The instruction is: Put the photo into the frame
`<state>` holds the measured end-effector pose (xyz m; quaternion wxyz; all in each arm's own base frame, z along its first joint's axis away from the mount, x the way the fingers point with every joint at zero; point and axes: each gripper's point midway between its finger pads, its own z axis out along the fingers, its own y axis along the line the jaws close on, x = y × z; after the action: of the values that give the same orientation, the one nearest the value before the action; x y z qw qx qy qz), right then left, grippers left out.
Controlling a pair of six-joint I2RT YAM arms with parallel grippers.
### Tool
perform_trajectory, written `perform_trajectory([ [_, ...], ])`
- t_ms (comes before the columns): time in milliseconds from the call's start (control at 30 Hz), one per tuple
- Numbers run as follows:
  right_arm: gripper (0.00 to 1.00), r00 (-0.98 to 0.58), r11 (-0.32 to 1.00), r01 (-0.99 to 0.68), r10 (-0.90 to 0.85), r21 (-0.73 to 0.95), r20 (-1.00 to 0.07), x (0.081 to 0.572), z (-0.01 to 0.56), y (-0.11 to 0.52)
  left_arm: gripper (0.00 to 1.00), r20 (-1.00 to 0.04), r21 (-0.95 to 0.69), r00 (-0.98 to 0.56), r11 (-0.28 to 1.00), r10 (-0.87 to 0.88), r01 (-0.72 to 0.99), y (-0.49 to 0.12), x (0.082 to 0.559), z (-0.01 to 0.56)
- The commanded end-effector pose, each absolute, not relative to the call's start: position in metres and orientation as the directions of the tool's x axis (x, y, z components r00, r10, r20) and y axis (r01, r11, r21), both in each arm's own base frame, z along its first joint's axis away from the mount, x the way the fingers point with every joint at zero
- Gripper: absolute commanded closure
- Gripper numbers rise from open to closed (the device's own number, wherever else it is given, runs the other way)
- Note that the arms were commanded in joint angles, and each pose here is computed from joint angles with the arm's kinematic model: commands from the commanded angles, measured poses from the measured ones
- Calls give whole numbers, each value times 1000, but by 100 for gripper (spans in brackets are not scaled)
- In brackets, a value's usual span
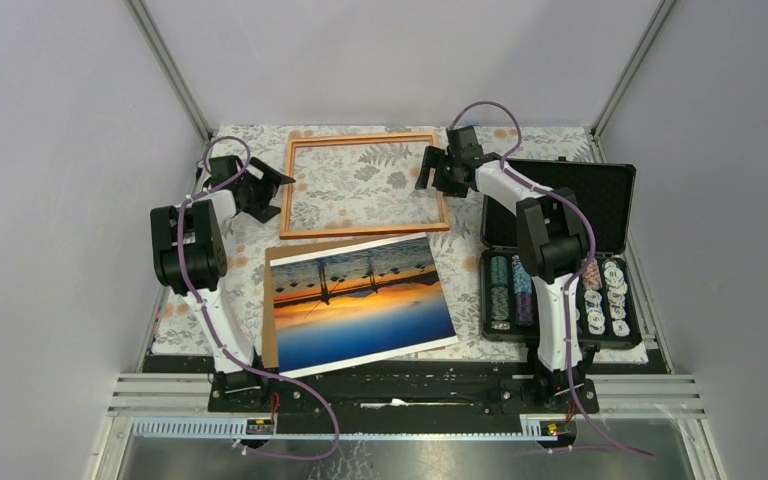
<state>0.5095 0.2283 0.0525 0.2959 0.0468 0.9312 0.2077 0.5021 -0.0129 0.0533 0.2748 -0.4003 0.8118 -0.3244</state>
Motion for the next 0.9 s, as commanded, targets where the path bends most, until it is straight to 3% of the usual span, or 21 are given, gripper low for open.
perform_trajectory([
  [0, 12, -814, 918, -48, 192, 393, -549, 517, 57, 231, 1, -147, -730, -545, 463, -825, -503, -16, 490, 46],
  [300, 11, -842, 890, -57, 201, 453, -501, 515, 50, 244, 1, -148, -732, -544, 461, -826, -501, -16, 491, 48],
  [567, 11, -852, 725, -124, 271, 677, -447, 507, 77, 278, 1, -144, -738, -543, 455, -827, -498, -17, 491, 49],
  [867, 13, -841, 447, -183, 390, 876, -375, 506, 125, 286, 1, -138, -746, -542, 447, -829, -494, -19, 491, 51],
])
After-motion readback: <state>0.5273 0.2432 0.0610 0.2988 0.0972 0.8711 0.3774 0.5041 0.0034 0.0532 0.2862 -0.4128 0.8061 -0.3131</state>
